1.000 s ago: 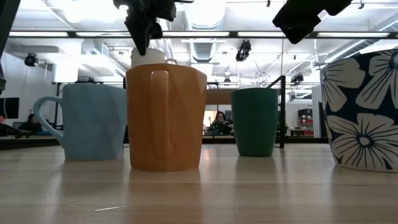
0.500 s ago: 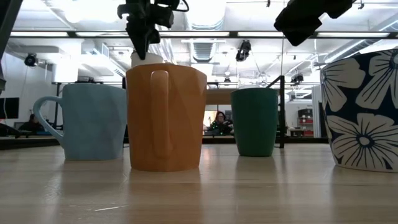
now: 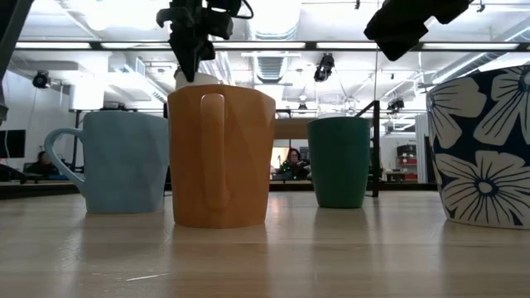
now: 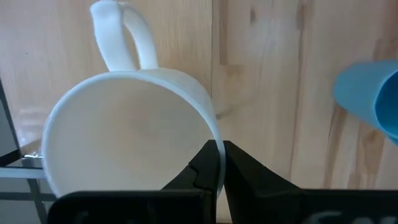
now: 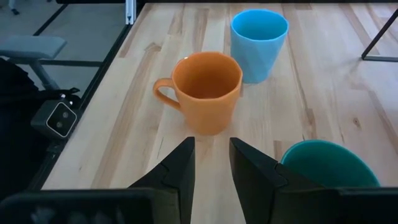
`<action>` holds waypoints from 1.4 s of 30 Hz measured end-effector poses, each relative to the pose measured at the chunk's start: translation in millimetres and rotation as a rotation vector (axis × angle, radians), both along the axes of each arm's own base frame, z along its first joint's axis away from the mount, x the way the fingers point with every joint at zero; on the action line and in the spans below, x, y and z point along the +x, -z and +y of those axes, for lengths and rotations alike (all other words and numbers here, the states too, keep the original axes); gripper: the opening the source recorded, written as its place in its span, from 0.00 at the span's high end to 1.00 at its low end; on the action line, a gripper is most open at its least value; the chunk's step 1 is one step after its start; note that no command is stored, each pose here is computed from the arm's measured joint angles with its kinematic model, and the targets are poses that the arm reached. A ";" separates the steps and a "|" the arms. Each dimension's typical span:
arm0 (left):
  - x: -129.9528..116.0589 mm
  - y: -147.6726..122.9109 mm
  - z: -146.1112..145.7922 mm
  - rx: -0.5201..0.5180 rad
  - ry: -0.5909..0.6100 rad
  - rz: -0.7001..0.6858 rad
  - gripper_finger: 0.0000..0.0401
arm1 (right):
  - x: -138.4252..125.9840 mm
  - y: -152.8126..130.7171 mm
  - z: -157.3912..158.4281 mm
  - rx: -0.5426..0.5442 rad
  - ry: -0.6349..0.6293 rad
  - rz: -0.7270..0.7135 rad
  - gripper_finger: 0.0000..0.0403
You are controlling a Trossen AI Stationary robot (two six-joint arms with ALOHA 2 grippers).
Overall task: Stack small to large cups/mugs on shelf
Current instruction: Put the white cup on the shelf
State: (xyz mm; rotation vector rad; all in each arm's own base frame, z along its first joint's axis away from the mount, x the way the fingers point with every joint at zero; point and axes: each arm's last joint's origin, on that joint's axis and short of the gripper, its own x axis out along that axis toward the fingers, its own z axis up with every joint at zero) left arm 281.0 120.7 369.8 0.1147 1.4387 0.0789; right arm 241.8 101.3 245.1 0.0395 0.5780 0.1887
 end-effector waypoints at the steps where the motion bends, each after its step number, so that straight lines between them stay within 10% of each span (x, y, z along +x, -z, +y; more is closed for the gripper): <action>1: 1.0 1.1 0.4 -0.001 0.000 0.004 1.00 | 0.0 0.0 0.0 0.000 0.000 0.000 0.77; 42: 5.0 -7.1 6.0 -0.002 -0.014 -0.037 1.00 | -0.6 1.9 -0.3 0.012 0.010 0.009 0.77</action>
